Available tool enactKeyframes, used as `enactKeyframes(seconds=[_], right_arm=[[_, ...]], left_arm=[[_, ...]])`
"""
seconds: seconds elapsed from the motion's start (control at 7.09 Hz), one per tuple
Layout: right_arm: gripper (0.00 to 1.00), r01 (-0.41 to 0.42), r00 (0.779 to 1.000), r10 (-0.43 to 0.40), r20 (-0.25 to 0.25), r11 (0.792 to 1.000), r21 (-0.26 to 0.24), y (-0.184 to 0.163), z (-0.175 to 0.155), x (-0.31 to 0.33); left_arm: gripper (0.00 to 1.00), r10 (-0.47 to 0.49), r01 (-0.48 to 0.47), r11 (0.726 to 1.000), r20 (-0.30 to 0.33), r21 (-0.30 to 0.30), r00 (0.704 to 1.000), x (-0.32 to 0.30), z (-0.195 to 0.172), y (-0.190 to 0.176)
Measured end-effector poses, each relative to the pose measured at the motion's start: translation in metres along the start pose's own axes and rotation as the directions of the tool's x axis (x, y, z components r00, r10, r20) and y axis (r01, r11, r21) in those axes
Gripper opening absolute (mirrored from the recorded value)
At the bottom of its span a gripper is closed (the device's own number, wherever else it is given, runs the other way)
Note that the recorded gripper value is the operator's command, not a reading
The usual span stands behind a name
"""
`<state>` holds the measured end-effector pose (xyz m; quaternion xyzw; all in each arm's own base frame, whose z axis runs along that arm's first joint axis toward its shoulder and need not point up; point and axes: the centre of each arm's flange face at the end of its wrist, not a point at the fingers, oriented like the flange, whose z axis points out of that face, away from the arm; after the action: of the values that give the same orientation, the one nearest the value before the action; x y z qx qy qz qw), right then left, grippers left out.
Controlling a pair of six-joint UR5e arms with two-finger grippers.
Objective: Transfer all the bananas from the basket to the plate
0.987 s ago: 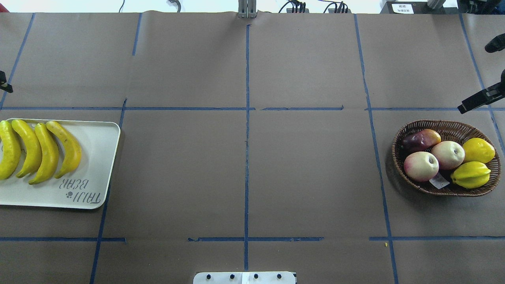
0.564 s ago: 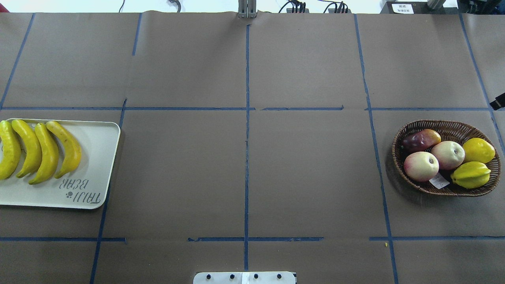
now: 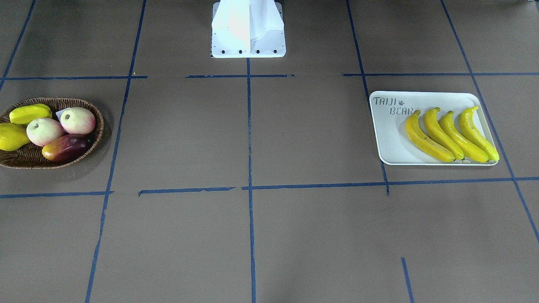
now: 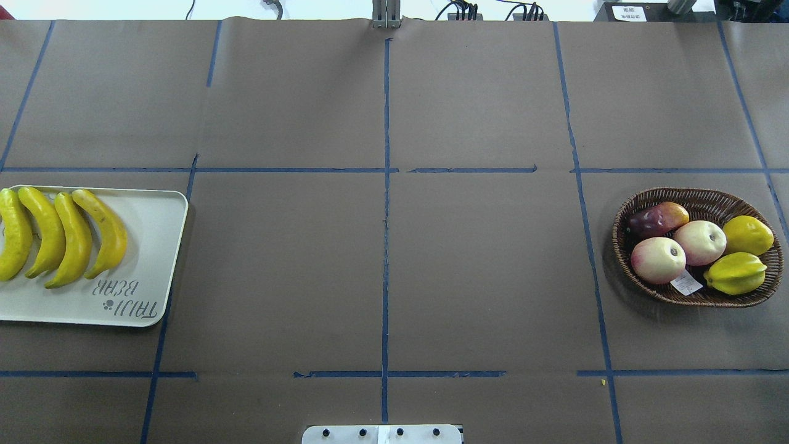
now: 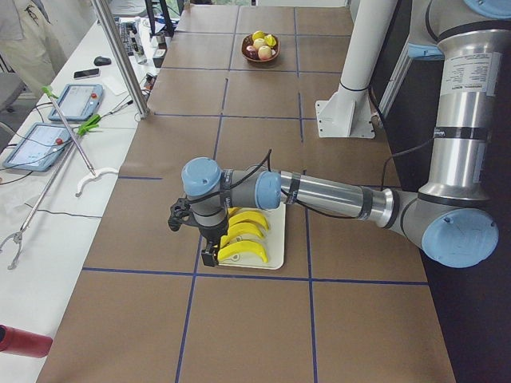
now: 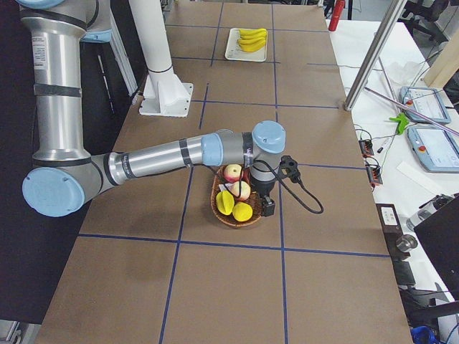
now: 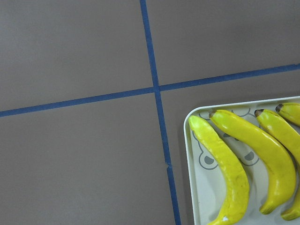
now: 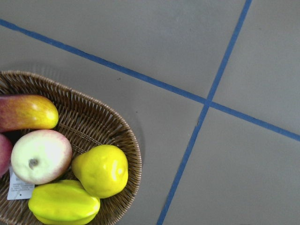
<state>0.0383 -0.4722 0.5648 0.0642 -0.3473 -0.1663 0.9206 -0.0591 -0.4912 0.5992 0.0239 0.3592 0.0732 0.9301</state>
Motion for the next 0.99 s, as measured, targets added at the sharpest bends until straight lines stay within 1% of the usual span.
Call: enactKeyframes(seconds=[0.28, 0.42, 0.56, 0.7, 0.99], right_arm=[[0.99, -0.083, 0.996, 0.083, 0.008, 0.996, -0.029, 0.028, 0.014, 0.024], [0.99, -0.128, 0.992, 0.128, 0.008, 0.991, -0.033, 0.036, 0.017, 0.03], [0.99, -0.17, 0.985, 0.171, 0.007, 0.985, -0.033, 0.039, 0.017, 0.033], [0.99, -0.197, 0.98, 0.197, 0.006, 0.98, -0.031, 0.039, 0.017, 0.033], [0.99, -0.216, 0.976, 0.216, 0.007, 0.976, -0.028, 0.038, 0.016, 0.032]], left_arm=[[1.0, -0.022, 0.022, 1.0, -0.011, -0.01, 1.0, -0.011, 0.008, 0.019], [1.0, -0.028, 0.027, 1.0, -0.014, -0.014, 1.0, -0.014, 0.011, 0.024], [1.0, -0.032, 0.032, 0.999, -0.015, -0.005, 0.999, -0.016, 0.007, 0.026], [1.0, -0.04, 0.04, 0.999, -0.013, 0.005, 0.999, -0.019, 0.003, 0.029], [1.0, -0.049, 0.049, 0.999, -0.004, 0.003, 0.999, -0.023, 0.004, 0.036]])
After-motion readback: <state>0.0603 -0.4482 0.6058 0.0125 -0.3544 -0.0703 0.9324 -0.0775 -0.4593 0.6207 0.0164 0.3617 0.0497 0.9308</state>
